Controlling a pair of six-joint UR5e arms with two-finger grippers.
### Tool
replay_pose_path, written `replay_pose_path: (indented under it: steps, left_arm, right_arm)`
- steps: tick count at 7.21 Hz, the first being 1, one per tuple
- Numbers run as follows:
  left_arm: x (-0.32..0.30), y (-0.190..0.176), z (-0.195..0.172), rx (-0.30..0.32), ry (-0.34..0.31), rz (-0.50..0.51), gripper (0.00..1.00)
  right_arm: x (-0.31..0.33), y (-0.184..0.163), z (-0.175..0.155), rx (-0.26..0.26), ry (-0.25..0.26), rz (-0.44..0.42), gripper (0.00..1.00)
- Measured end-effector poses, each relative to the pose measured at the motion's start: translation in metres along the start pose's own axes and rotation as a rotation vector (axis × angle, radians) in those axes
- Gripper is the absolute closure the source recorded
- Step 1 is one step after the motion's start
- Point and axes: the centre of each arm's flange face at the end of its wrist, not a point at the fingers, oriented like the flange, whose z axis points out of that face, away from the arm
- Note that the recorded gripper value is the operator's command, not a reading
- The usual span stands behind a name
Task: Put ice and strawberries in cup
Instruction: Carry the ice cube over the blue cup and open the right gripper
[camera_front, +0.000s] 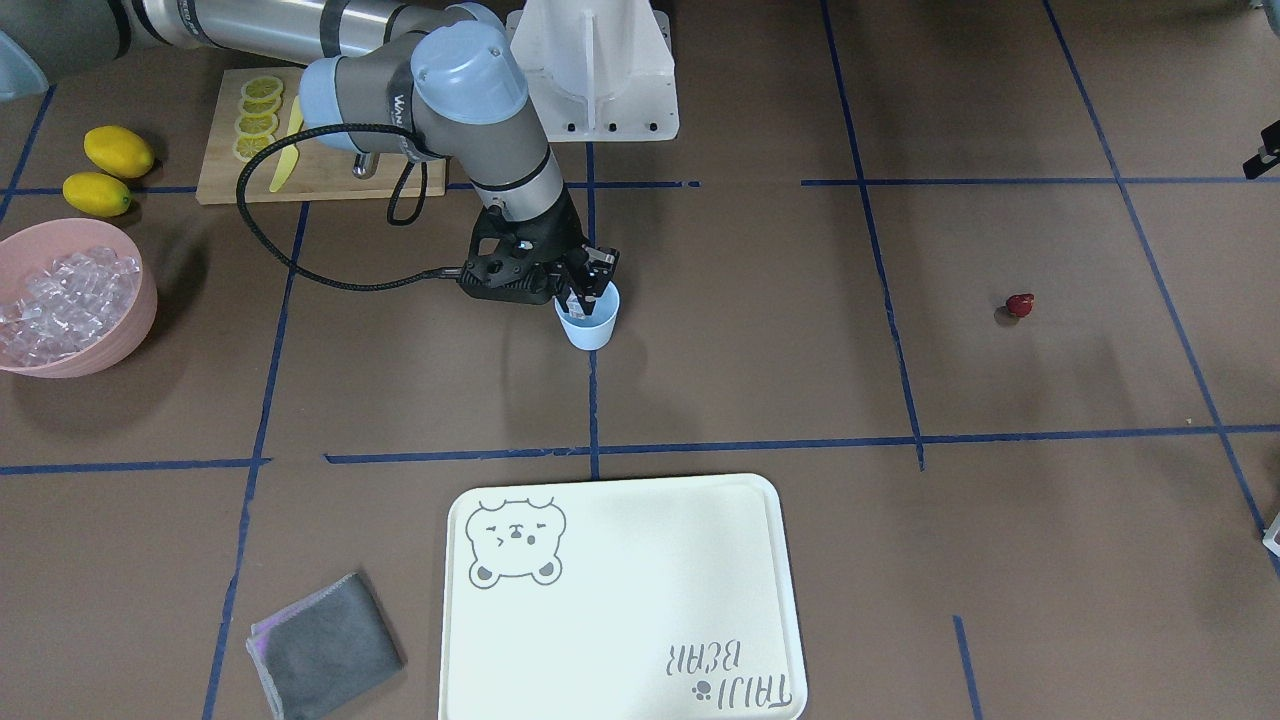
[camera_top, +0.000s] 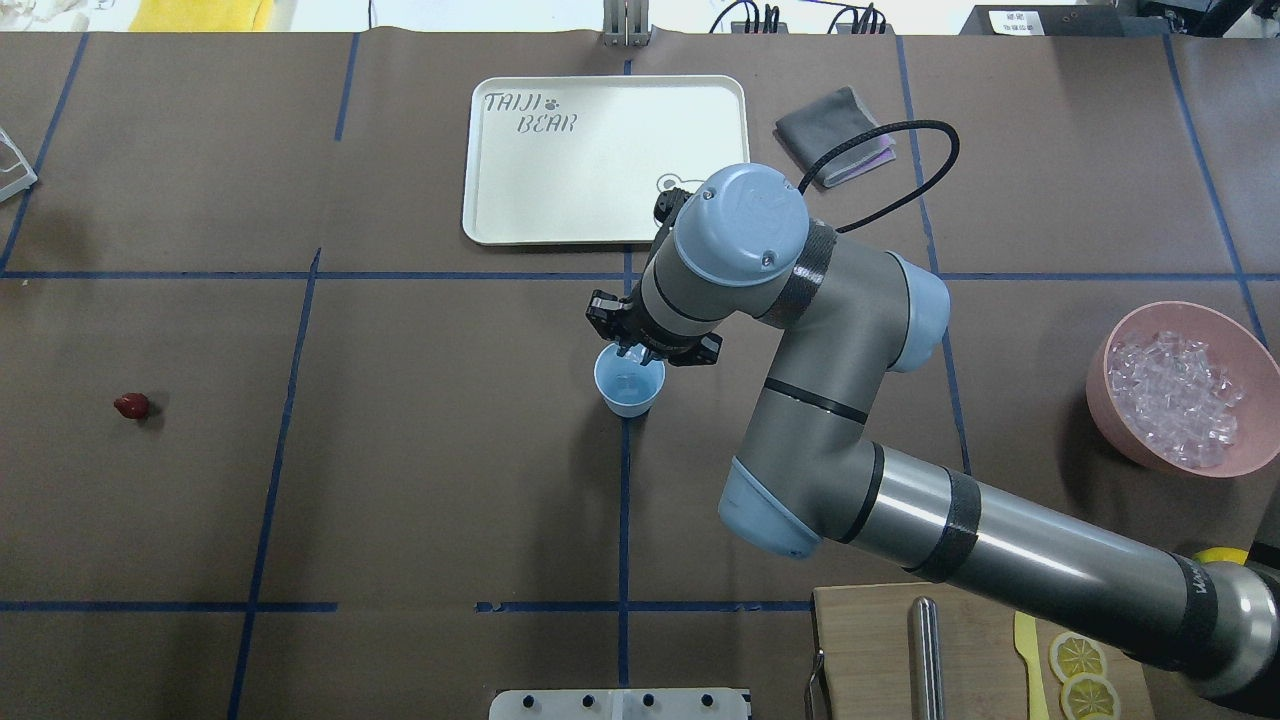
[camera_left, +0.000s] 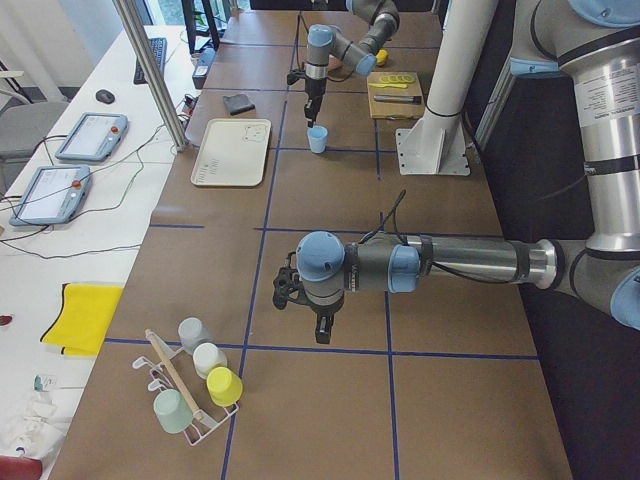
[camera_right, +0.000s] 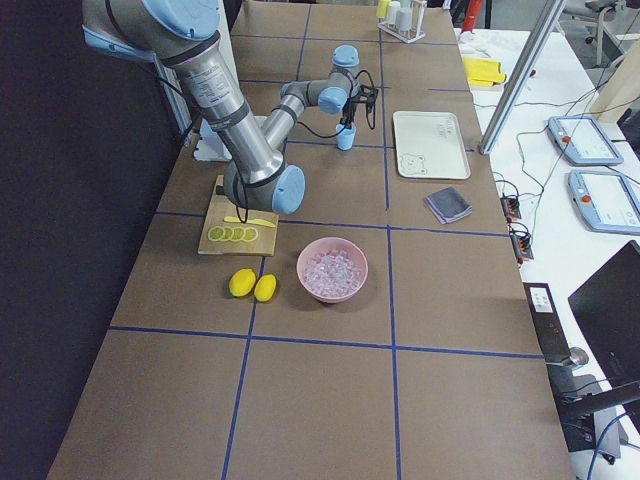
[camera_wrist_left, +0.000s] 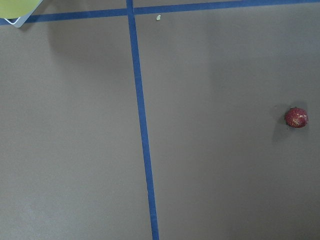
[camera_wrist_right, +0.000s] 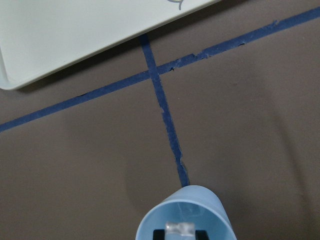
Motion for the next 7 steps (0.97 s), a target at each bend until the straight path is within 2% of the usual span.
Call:
replay_pose_path:
  steps: [1, 2, 4, 7]
  left_arm:
    - [0.0, 0.0, 0.0, 0.001, 0.0, 0.001, 0.0]
    - [0.0, 0.0, 0.0, 0.002, 0.0, 0.003, 0.0]
    - [0.001, 0.0, -0.001, 0.003, 0.0, 0.003, 0.0]
    - [0.002, -0.001, -0.001, 0.005, 0.0, 0.004, 0.0]
  right_arm:
    - [0.0, 0.004, 0.002, -0.005, 0.001, -0.002, 0.38]
    - [0.0, 0.006, 0.003, -0.008, 0.001, -0.003, 0.27]
    - [-0.002, 0.008, 0.002, -0.009, -0.003, -0.005, 0.13]
    - [0.002, 0.006, -0.009, -0.004, -0.014, -0.007, 0.15]
